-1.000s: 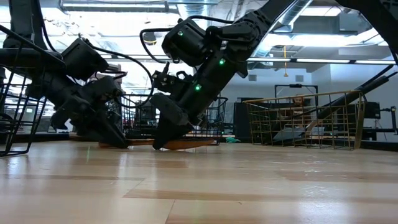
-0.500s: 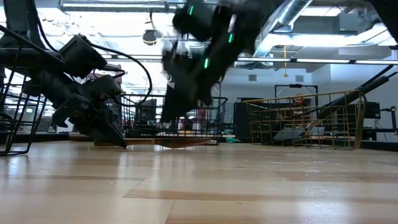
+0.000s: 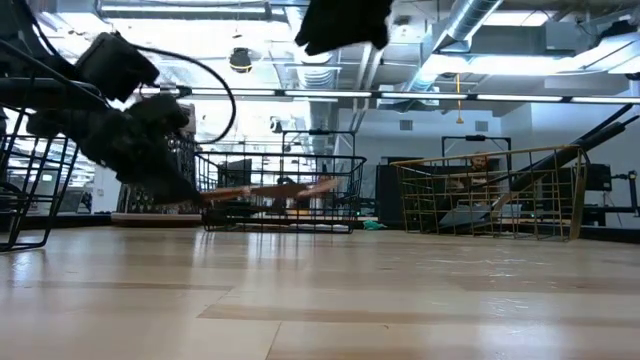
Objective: Pick & Place Kitchen Items
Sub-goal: Put the brown knife into the top black wire basket
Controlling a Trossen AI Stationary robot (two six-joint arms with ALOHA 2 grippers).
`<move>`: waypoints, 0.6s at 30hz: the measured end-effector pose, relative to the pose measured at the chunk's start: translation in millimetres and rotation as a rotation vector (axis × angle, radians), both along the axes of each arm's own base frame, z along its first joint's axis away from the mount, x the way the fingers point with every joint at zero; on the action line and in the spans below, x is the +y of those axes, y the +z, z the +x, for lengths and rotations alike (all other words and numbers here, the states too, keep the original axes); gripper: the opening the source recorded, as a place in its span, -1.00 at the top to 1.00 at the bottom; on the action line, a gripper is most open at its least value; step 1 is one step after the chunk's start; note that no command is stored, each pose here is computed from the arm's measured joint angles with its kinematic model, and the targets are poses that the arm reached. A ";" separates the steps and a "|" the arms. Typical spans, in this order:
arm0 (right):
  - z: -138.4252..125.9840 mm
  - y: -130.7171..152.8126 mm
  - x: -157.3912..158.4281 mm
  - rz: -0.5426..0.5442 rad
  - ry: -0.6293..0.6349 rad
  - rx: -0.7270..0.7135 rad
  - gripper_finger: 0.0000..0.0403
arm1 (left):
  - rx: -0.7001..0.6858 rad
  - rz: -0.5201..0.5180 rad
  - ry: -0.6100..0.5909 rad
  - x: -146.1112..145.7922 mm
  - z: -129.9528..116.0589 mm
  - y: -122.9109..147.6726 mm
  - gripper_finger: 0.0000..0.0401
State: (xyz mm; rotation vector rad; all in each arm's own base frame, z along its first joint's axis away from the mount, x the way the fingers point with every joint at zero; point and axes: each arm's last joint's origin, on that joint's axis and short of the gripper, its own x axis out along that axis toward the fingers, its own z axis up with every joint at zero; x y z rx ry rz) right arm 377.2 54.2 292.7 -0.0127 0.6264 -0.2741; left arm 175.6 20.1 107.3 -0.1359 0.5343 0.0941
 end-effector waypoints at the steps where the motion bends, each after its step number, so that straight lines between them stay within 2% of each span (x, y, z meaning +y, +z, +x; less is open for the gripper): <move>1: -4.1 5.8 2.6 -0.017 -0.014 -0.015 0.38 | -0.016 -0.007 -0.005 -1.7 0.4 2.2 1.00; 5: -17.4 23.6 13.7 -0.048 -0.047 -0.073 0.41 | -0.084 -0.035 -0.012 -6.2 2.4 13.8 1.00; 11: -37.0 44.5 32.6 0.011 -0.063 -0.154 0.42 | -0.224 -0.042 -0.008 -5.3 17.1 48.8 1.00; 18: -54.2 57.5 53.2 0.013 -0.037 -0.198 0.42 | -0.194 0.024 0.014 3.4 31.9 88.9 1.00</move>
